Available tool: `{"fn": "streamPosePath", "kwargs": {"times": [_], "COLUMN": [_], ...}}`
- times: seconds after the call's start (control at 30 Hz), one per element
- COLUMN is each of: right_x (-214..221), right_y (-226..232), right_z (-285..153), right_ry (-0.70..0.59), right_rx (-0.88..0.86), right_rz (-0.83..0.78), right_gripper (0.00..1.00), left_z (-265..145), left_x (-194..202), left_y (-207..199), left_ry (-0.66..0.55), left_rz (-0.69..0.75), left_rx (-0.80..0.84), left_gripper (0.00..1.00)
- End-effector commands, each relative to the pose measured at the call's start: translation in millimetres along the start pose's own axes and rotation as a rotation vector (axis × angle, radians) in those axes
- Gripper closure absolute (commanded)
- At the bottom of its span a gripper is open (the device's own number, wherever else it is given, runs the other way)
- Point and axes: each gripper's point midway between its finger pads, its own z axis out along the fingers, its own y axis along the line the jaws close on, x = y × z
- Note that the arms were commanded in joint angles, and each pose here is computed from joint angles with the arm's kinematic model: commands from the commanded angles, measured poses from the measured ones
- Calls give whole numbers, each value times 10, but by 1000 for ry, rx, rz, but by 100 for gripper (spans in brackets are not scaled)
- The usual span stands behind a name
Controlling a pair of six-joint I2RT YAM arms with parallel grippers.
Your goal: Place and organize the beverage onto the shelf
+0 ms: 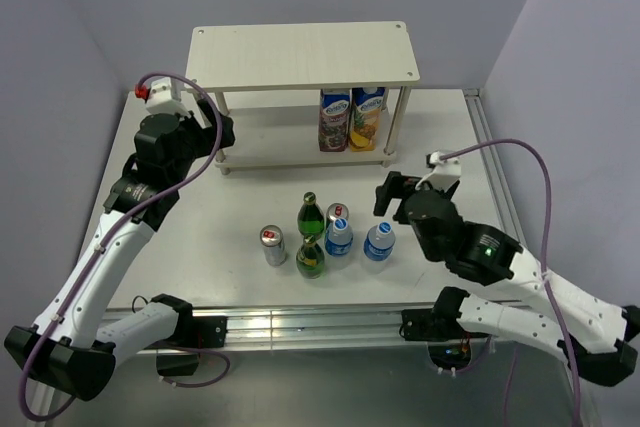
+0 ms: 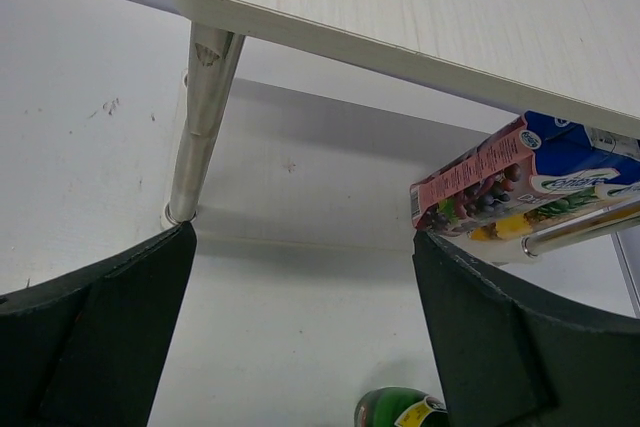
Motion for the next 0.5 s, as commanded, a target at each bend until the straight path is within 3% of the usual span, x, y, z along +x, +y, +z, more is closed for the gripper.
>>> {"fn": "streamPosePath", "kwargs": {"times": [0.0, 0.23, 0.47], "right_x": [26, 613, 892], "right_y": [-244, -14, -2], "right_z": [-91, -120, -134], "right_ry": [-53, 56, 116], "right_rx": [185, 155, 131], "right_rz": [8, -10, 38], "right_gripper": [0, 0, 0], "left_z": [8, 8, 22], "left_x": [29, 57, 79], "left_y": [-15, -6, -25], "left_ry": [12, 19, 32], "left_rz": [21, 26, 25], "left_rx": [13, 13, 19], "left_gripper": [4, 5, 6]}}
